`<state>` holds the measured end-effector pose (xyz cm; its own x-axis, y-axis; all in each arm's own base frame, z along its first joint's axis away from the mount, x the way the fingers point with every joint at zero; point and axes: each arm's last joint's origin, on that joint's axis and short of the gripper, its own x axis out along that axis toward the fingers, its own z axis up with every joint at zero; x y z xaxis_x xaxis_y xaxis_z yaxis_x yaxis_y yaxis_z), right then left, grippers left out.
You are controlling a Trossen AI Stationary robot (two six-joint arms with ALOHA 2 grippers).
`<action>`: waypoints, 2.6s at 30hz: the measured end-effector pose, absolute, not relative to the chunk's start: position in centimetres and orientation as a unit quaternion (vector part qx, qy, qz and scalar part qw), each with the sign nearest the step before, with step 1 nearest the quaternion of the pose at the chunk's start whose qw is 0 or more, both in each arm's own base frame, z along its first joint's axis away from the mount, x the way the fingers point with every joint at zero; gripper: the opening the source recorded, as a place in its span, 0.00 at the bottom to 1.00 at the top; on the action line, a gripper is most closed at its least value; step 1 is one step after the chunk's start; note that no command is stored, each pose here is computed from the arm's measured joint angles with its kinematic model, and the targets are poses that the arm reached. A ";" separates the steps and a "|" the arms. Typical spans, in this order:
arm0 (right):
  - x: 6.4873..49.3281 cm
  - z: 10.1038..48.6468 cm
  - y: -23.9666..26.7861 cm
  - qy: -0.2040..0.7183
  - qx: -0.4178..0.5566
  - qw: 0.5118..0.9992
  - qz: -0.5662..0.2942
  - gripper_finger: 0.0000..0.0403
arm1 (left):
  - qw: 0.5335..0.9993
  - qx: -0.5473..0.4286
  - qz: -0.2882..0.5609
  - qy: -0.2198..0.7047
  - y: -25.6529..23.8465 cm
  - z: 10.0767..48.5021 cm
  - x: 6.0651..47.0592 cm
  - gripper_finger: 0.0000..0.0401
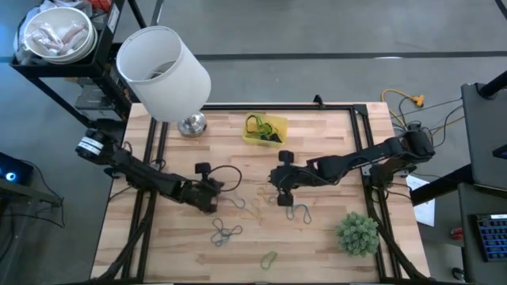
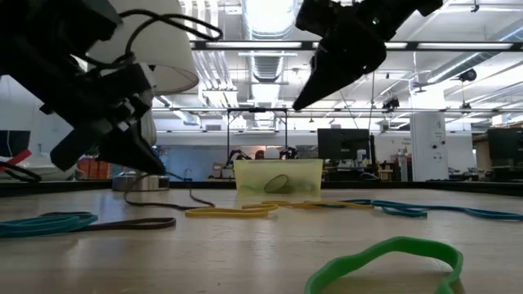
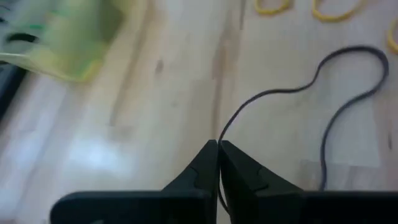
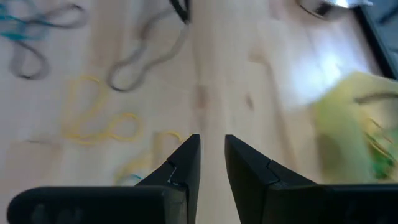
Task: Pick and place rubber bands into bin
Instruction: Put the purple rubber band into the yellow bin
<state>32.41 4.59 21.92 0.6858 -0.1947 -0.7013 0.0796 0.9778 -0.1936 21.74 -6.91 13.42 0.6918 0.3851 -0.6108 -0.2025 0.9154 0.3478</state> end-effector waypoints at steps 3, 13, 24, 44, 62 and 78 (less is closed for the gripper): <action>31.9 22.0 4.3 0.400 -0.073 0.907 -0.112 0.17 | 0.914 0.134 0.178 0.340 -7.2 13.9 21.8 0.00; 30.3 22.7 5.0 0.416 -0.074 0.894 -0.152 0.17 | 0.909 0.179 0.231 0.296 -7.5 16.0 23.1 0.00; 29.4 23.4 6.2 0.398 -0.097 0.899 -0.154 0.17 | 0.892 0.262 0.267 0.255 -6.0 20.3 26.3 0.00; 29.2 23.4 6.4 0.401 -0.106 0.898 -0.147 0.17 | 0.910 0.227 0.310 0.157 5.9 25.7 29.4 0.00; 29.3 23.4 6.4 0.399 -0.116 0.898 -0.141 0.17 | 0.911 0.199 0.324 0.159 13.0 21.0 34.0 0.00; 29.3 23.4 6.4 0.401 -0.116 0.898 -0.141 0.17 | 0.888 0.175 0.345 0.247 15.0 17.6 35.7 0.00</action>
